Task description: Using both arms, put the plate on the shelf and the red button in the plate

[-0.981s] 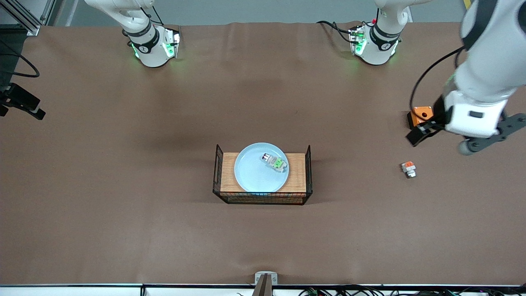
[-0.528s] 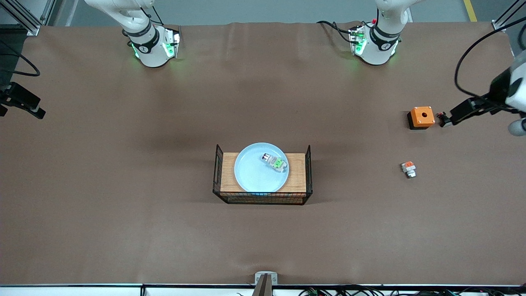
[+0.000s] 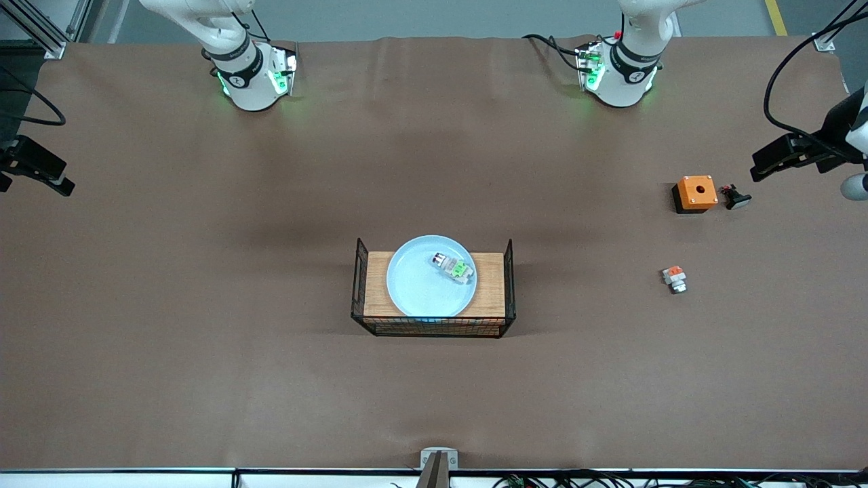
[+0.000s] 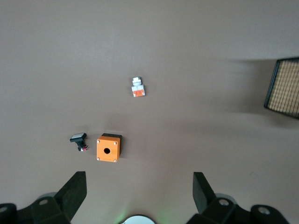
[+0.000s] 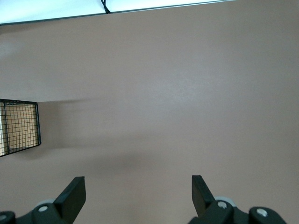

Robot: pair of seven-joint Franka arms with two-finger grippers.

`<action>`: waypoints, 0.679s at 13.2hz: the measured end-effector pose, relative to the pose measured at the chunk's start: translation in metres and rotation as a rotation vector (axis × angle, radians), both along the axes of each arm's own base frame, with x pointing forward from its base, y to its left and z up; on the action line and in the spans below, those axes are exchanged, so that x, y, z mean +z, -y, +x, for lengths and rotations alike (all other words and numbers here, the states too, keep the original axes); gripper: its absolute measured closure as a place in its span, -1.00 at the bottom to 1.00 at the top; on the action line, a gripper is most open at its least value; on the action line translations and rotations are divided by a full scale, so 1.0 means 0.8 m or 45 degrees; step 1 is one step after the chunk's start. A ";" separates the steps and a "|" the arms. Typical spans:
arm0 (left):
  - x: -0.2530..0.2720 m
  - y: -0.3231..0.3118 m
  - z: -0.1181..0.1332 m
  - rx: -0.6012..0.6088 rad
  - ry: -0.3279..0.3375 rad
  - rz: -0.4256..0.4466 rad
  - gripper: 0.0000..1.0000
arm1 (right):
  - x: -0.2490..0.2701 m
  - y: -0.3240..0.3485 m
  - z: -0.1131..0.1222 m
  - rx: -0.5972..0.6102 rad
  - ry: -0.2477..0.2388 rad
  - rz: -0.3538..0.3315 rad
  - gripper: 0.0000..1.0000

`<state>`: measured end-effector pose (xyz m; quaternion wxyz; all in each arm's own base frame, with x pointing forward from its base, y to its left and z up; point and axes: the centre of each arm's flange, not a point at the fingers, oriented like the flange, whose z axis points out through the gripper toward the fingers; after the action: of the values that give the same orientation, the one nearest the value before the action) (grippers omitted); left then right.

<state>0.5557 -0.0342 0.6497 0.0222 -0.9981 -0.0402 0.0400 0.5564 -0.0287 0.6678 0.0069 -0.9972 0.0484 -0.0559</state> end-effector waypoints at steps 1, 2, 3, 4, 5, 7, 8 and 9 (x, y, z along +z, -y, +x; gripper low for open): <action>-0.004 -0.004 -0.007 -0.008 -0.017 -0.020 -1.00 | 0.000 0.000 0.000 0.000 0.001 0.000 -1.00; -0.007 -0.009 -0.015 -0.011 -0.031 -0.036 -1.00 | 0.001 0.000 0.000 0.000 0.001 0.000 -1.00; -0.009 -0.011 -0.024 -0.015 -0.039 -0.042 -1.00 | 0.001 0.000 0.000 0.000 0.003 0.000 -1.00; -0.010 -0.010 -0.034 -0.016 -0.038 -0.039 -1.00 | 0.002 0.000 0.000 0.000 0.004 0.000 -1.00; -0.011 -0.006 -0.043 -0.020 -0.034 -0.034 -1.00 | 0.002 0.000 0.000 0.000 0.005 0.000 -1.00; -0.015 -0.002 -0.056 -0.026 -0.033 -0.027 -1.00 | 0.003 0.000 0.000 0.000 0.006 0.000 -1.00; -0.018 -0.001 -0.059 -0.027 -0.027 -0.025 -1.00 | 0.003 0.000 0.000 0.000 0.007 0.000 -1.00; -0.021 -0.001 -0.061 -0.027 -0.017 -0.023 -1.00 | 0.003 0.000 0.000 0.000 0.007 0.000 -1.00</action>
<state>0.5065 -0.0335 0.6325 0.0137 -0.9984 -0.0290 0.0466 0.5563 -0.0289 0.6704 0.0069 -0.9971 0.0484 -0.0587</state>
